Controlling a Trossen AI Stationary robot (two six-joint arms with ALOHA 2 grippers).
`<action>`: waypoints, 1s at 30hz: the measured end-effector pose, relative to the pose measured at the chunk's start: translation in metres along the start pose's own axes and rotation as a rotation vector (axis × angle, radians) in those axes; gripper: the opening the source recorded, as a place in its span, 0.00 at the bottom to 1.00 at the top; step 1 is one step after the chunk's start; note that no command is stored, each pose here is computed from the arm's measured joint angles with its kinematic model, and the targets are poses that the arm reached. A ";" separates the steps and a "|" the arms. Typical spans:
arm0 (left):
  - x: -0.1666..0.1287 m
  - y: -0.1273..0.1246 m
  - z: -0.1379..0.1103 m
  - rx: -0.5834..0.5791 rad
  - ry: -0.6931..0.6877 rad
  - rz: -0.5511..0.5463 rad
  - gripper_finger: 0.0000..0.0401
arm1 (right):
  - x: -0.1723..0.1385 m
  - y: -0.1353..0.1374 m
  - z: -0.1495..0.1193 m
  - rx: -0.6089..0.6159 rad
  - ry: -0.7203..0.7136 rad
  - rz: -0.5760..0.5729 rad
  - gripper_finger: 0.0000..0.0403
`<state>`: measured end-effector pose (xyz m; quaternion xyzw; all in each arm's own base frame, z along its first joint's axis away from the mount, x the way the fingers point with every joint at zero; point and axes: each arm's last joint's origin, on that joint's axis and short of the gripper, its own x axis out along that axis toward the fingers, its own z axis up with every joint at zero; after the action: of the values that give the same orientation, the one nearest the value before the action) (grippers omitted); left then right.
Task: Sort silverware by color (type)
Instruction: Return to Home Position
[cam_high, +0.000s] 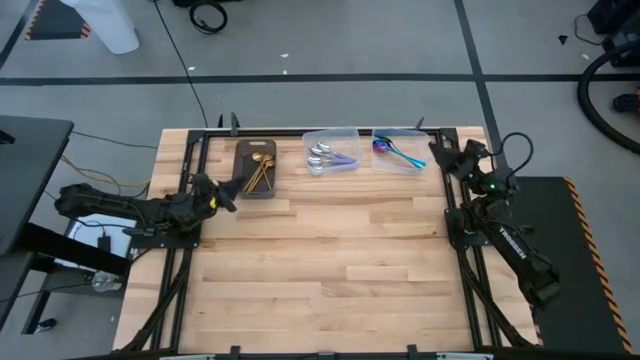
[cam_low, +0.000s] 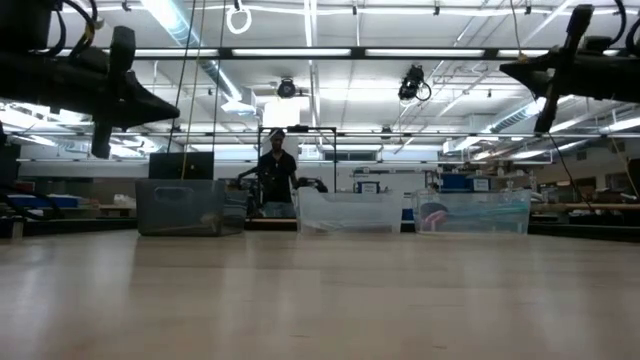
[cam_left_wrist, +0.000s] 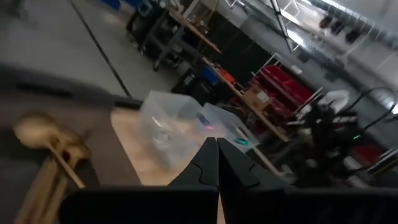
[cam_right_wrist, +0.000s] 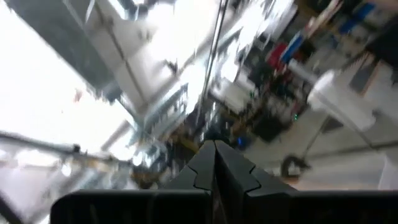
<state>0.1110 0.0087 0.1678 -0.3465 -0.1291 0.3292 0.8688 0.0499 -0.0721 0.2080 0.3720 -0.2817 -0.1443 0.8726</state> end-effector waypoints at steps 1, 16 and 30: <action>0.000 0.000 0.001 0.043 -0.011 0.006 0.00 | 0.000 0.000 0.001 0.007 -0.036 -0.005 0.05; -0.002 0.018 -0.013 0.402 0.098 0.147 0.10 | -0.001 -0.007 -0.009 -0.385 0.199 0.036 0.05; -0.001 0.016 -0.012 0.790 0.113 0.117 0.11 | -0.002 -0.014 -0.013 -1.129 0.249 0.076 0.05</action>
<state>0.1077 0.0103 0.1480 -0.0103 0.0752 0.3830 0.9206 0.0553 -0.0737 0.1894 -0.1472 -0.0694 -0.1957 0.9671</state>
